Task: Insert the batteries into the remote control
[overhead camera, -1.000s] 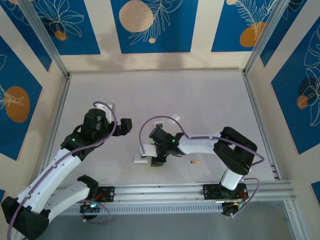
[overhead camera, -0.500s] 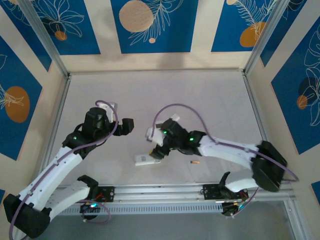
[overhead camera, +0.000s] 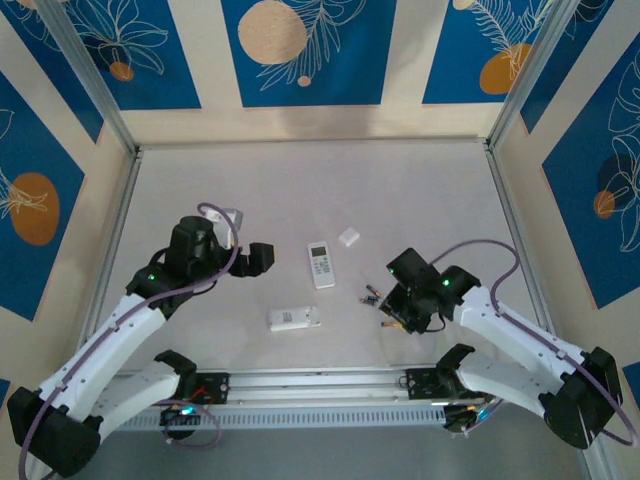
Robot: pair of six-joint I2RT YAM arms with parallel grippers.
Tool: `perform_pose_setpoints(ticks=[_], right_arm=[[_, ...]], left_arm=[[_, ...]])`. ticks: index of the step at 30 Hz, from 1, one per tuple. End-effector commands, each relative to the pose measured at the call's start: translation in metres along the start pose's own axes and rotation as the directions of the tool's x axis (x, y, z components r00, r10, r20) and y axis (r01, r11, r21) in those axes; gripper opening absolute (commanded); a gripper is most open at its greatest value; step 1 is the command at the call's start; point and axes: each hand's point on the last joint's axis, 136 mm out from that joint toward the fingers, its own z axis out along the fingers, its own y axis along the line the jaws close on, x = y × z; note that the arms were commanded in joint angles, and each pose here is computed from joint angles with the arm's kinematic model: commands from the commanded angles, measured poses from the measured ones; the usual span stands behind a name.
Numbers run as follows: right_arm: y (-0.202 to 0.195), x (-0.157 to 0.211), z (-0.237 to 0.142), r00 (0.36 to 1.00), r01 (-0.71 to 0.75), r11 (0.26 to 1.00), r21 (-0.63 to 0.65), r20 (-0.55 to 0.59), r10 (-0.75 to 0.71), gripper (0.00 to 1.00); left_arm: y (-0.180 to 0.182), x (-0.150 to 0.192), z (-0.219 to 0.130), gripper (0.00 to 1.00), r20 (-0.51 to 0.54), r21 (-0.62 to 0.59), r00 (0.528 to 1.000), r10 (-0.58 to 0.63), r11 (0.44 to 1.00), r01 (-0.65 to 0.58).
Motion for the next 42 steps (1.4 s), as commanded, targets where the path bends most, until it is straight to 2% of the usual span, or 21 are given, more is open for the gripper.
perform_pose_setpoints(ticks=[1, 3, 7, 10, 14, 22, 26, 31, 35, 38, 39, 42], right_arm=[[-0.014, 0.010, 0.015, 0.944, -0.320, 0.944, 0.086, -0.056, 0.325, 0.40], [-0.020, 0.009, 0.024, 0.921, -0.373, 0.917, 0.142, -0.065, 0.385, 0.39], [-0.023, -0.001, 0.041, 0.908, -0.409, 0.899, 0.159, -0.033, 0.419, 0.38], [-0.025, -0.012, 0.048, 0.902, -0.429, 0.894, 0.132, 0.011, 0.431, 0.40], [-0.028, -0.015, 0.058, 0.891, -0.451, 0.886, 0.109, 0.002, 0.453, 0.42], [-0.027, -0.031, 0.065, 0.908, -0.415, 0.910, 0.012, 0.061, 0.414, 0.42], [-0.033, -0.032, 0.067, 0.907, -0.418, 0.908, 0.012, 0.072, 0.416, 0.35], [-0.028, -0.035, 0.066, 0.921, -0.383, 0.924, -0.004, 0.074, 0.382, 0.21], [-0.016, -0.046, 0.045, 0.952, -0.273, 0.962, -0.019, 0.139, 0.273, 0.17], [0.026, -0.051, 0.022, 0.981, -0.002, 0.991, -0.135, 0.194, 0.029, 0.11], [0.045, -0.047, 0.014, 0.972, 0.122, 0.977, -0.173, 0.222, -0.082, 0.06], [0.088, -0.022, 0.000, 0.911, 0.377, 0.901, -0.213, 0.259, -0.320, 0.05]], left_arm=[[-0.001, 0.005, -0.001, 1.00, 0.009, 0.029, 1.000, -0.016, 0.999, 0.016], [0.000, 0.007, 0.000, 1.00, 0.008, 0.032, 1.000, -0.020, 0.999, 0.020], [0.003, 0.011, 0.002, 1.00, -0.008, 0.021, 1.000, -0.012, 1.000, 0.013], [0.002, 0.012, 0.006, 1.00, -0.015, 0.027, 1.000, -0.013, 1.000, 0.013], [0.001, 0.012, 0.013, 1.00, -0.024, 0.038, 1.000, -0.011, 0.999, 0.012], [-0.002, 0.010, 0.021, 1.00, -0.033, 0.059, 0.999, -0.008, 0.998, 0.010], [0.000, 0.011, 0.022, 1.00, -0.038, 0.053, 0.999, -0.003, 0.999, 0.005], [0.000, 0.011, 0.022, 1.00, -0.039, 0.050, 0.999, -0.003, 0.999, 0.005], [0.005, 0.014, 0.022, 1.00, -0.047, 0.027, 0.999, -0.012, 1.000, 0.013], [0.011, 0.020, 0.024, 1.00, -0.065, -0.004, 0.997, -0.037, 0.999, 0.037], [0.012, 0.024, 0.026, 1.00, -0.077, -0.004, 0.995, -0.058, 0.998, 0.058], [0.007, 0.040, 0.035, 1.00, -0.141, 0.040, 0.984, -0.106, 0.993, 0.112]])
